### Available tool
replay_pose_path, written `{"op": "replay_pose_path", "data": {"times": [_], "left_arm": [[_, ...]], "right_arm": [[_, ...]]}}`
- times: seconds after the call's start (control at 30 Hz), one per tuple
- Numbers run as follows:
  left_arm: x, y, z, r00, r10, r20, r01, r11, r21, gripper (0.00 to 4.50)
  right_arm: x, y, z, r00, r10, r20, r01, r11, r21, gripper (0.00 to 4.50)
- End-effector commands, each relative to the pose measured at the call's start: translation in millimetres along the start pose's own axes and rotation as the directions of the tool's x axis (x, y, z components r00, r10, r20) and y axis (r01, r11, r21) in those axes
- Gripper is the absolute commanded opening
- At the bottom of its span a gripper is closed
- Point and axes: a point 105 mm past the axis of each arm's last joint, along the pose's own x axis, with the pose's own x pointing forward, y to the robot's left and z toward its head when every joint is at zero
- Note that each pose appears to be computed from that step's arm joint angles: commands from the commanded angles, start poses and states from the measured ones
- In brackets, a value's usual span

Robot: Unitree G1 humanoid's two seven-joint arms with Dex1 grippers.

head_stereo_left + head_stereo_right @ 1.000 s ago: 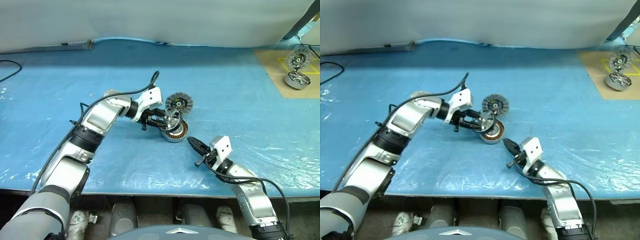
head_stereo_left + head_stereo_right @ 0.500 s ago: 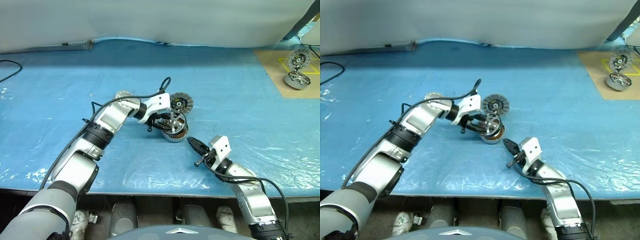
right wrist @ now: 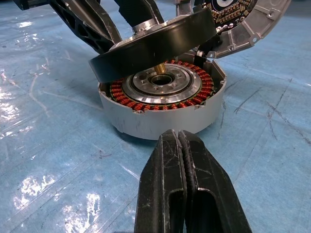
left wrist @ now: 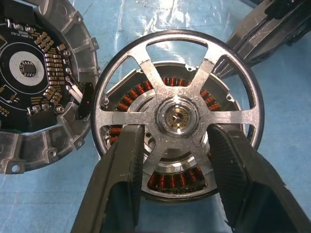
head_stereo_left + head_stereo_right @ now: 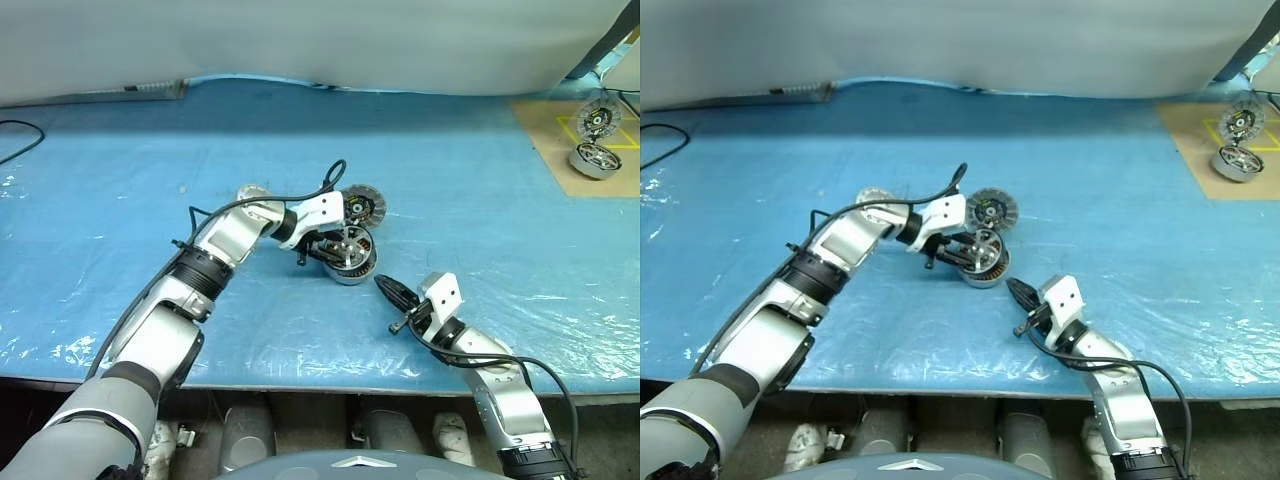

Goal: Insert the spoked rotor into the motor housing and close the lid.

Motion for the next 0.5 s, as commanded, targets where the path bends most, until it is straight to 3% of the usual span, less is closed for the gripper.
{"op": "replay_pose_path", "data": {"times": [0.03, 0.5], "left_arm": [[-2.4, 4.3, 5.0, 1.0, 0.013, 0.001, -0.013, 0.999, 0.03, 1.67], [-5.1, 4.7, -0.7, 1.0, 0.021, -0.012, -0.021, 1.0, 0.01, 1.67]], "right_arm": [[-2.4, -2.2, 7.4, 1.0, -0.01, 0.023, 0.011, 1.0, -0.024, 0.0], [-1.1, -2.3, 3.4, 1.0, -0.007, 0.003, 0.007, 1.0, -0.03, 0.0]]}}
